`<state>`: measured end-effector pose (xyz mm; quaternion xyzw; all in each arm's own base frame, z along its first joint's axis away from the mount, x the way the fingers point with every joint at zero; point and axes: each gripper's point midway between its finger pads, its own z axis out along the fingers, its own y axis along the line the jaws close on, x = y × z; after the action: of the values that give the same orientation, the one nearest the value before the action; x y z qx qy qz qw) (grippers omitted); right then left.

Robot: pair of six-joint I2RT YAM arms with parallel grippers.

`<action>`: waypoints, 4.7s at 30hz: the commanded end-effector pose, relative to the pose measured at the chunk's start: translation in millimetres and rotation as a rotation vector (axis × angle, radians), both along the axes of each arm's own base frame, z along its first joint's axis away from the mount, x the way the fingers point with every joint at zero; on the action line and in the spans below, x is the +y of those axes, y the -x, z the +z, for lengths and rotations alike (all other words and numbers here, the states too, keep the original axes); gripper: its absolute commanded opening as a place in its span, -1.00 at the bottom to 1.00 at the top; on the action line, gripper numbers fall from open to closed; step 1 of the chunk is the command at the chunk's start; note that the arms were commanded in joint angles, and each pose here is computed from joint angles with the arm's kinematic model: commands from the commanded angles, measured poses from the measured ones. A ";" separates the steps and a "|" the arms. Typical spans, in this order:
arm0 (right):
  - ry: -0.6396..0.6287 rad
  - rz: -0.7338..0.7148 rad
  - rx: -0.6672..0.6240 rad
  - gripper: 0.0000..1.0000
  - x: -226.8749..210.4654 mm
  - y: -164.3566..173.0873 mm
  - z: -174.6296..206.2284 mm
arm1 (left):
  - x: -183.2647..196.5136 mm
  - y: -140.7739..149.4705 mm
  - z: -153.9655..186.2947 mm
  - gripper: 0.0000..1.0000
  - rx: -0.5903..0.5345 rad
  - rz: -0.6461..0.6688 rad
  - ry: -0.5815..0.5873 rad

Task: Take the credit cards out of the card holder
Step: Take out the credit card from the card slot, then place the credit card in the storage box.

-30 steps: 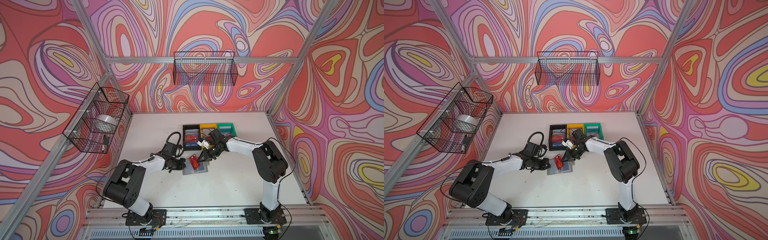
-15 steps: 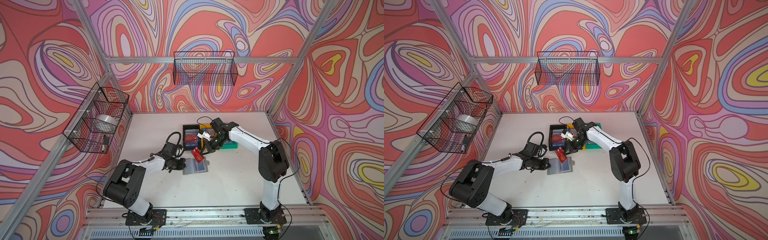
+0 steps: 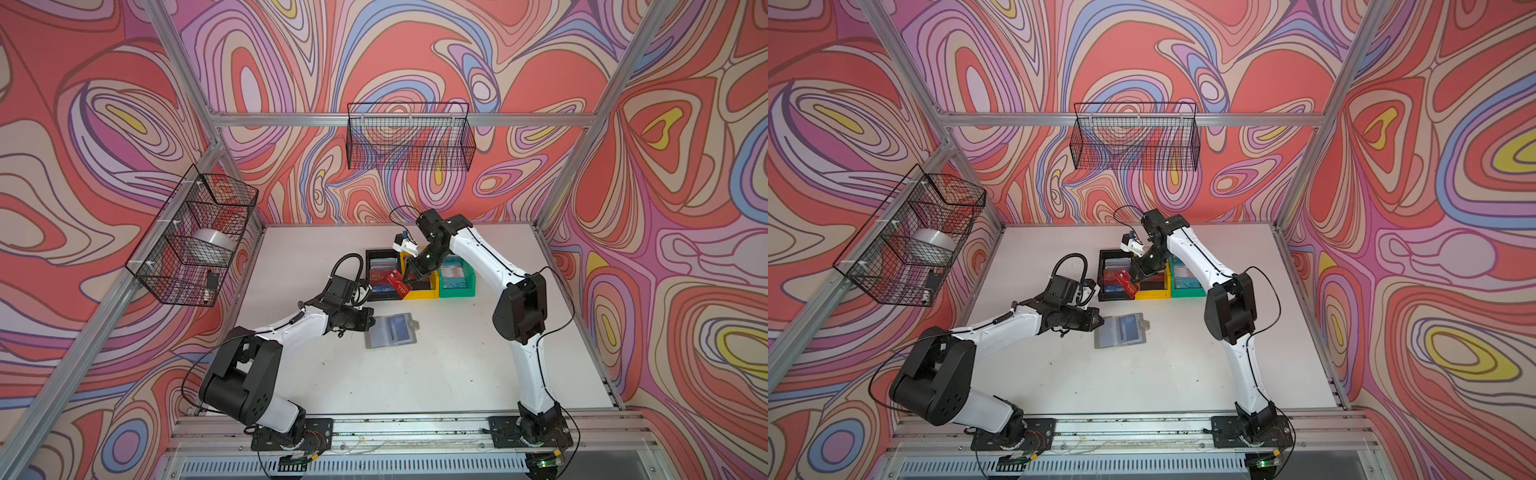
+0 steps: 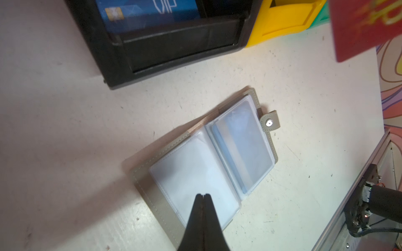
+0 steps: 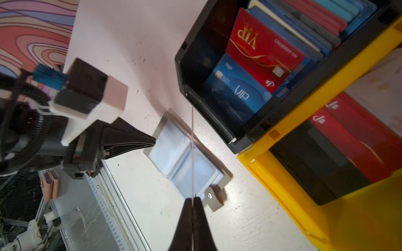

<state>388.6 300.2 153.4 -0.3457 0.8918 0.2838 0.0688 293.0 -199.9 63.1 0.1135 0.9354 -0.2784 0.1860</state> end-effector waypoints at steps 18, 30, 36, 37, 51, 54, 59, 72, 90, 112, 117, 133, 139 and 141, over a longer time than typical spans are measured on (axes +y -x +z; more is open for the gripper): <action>0.115 0.071 -0.225 -1.00 -2.5 -36.3 -4.4 | 7.4 14.6 -3.3 -1.00 0.008 -0.019 -0.030; 0.110 0.153 -0.345 -1.00 7.0 -45.1 4.6 | 9.7 14.0 -1.3 -1.00 -0.004 -0.019 -0.036; 0.104 0.195 -0.377 -1.00 10.5 -47.0 7.5 | 11.3 14.4 -0.3 -1.00 -0.006 -0.020 -0.036; 0.101 0.209 -0.388 -1.00 11.3 -46.3 7.9 | 11.2 14.5 0.3 -1.00 -0.007 -0.022 -0.035; 0.085 0.374 -0.453 -1.00 19.2 -41.7 6.5 | 14.5 2.8 21.1 -1.00 -0.062 0.002 0.043; 0.100 0.411 -0.467 -1.00 17.4 -41.3 1.9 | 14.5 0.0 27.1 -1.00 -0.073 0.001 0.059; 0.124 0.471 -0.495 -1.00 14.3 -42.4 -6.0 | 17.8 -6.6 37.9 -1.00 -0.098 0.006 0.074; 0.109 0.546 -0.533 -1.00 19.6 -45.4 -12.4 | 20.7 -17.0 42.1 -1.00 -0.105 0.013 0.059; -0.020 0.567 -0.575 -1.00 29.5 -24.7 25.0 | 20.6 -69.9 85.9 -1.00 -0.306 -0.031 0.142; -0.397 0.467 -0.548 -1.00 39.0 -4.5 104.1 | 18.4 -85.7 130.9 -0.79 -0.538 0.014 0.524; -0.474 0.450 -0.506 -1.00 40.1 -1.1 112.8 | 15.0 -90.7 140.9 -0.60 -0.596 0.005 0.610; -0.583 0.347 -0.374 -1.00 29.4 -11.5 110.6 | 14.4 -87.2 166.9 -0.34 -0.699 -0.050 0.753; -0.625 0.341 -0.348 -1.00 29.6 -13.7 110.5 | 13.1 -85.3 172.3 -0.30 -0.708 -0.074 0.778; -0.636 0.336 -0.336 -1.00 30.2 -15.1 108.5 | 13.4 -84.0 173.7 -0.29 -0.715 -0.075 0.776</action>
<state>403.5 327.0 263.7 -0.4984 0.6753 0.4679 0.2770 383.1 -186.9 221.8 0.1326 0.6633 -0.5503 0.4895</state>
